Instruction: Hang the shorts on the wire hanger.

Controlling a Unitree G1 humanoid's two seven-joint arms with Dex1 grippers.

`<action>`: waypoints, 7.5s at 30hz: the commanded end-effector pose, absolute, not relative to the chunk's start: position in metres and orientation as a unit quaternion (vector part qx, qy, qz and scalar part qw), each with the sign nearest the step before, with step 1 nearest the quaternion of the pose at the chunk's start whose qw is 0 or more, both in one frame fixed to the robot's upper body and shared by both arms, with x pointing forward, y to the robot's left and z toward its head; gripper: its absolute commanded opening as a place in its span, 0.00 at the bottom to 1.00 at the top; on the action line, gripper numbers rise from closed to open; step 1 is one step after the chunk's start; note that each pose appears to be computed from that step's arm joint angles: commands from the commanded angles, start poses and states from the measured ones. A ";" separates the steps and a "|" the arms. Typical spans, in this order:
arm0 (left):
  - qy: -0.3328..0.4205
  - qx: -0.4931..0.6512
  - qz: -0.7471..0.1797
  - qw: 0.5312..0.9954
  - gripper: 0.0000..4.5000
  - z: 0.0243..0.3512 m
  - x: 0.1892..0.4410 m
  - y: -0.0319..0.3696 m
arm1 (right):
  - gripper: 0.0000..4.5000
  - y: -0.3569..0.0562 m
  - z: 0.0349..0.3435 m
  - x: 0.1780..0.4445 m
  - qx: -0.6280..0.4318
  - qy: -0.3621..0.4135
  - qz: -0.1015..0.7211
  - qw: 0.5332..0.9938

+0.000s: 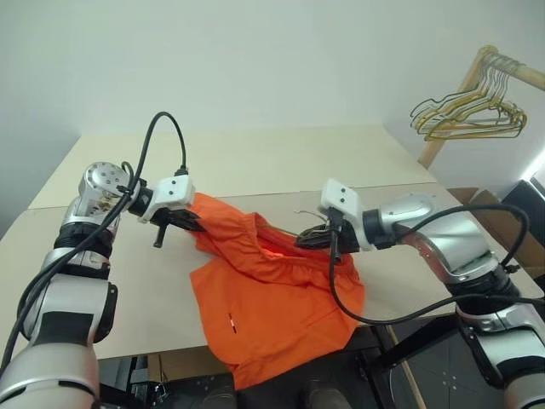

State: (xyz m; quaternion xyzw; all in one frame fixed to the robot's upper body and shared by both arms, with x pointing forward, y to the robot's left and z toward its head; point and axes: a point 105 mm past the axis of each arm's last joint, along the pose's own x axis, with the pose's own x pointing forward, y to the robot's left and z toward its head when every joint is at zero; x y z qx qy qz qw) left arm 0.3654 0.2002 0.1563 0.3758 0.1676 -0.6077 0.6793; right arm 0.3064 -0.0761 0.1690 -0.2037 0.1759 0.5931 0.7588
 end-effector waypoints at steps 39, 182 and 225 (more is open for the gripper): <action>0.042 0.449 -0.663 0.598 0.07 0.188 0.371 0.112 | 0.03 -0.072 0.224 0.311 -0.284 0.154 0.616 0.718; -0.194 -0.022 -0.591 0.783 0.99 0.311 0.305 0.074 | 0.00 -0.421 0.215 0.280 0.380 0.170 -0.340 0.843; -0.209 0.017 -0.555 0.805 1.00 0.317 0.312 0.088 | 0.99 -0.378 0.364 0.254 -0.203 -0.265 -0.494 0.803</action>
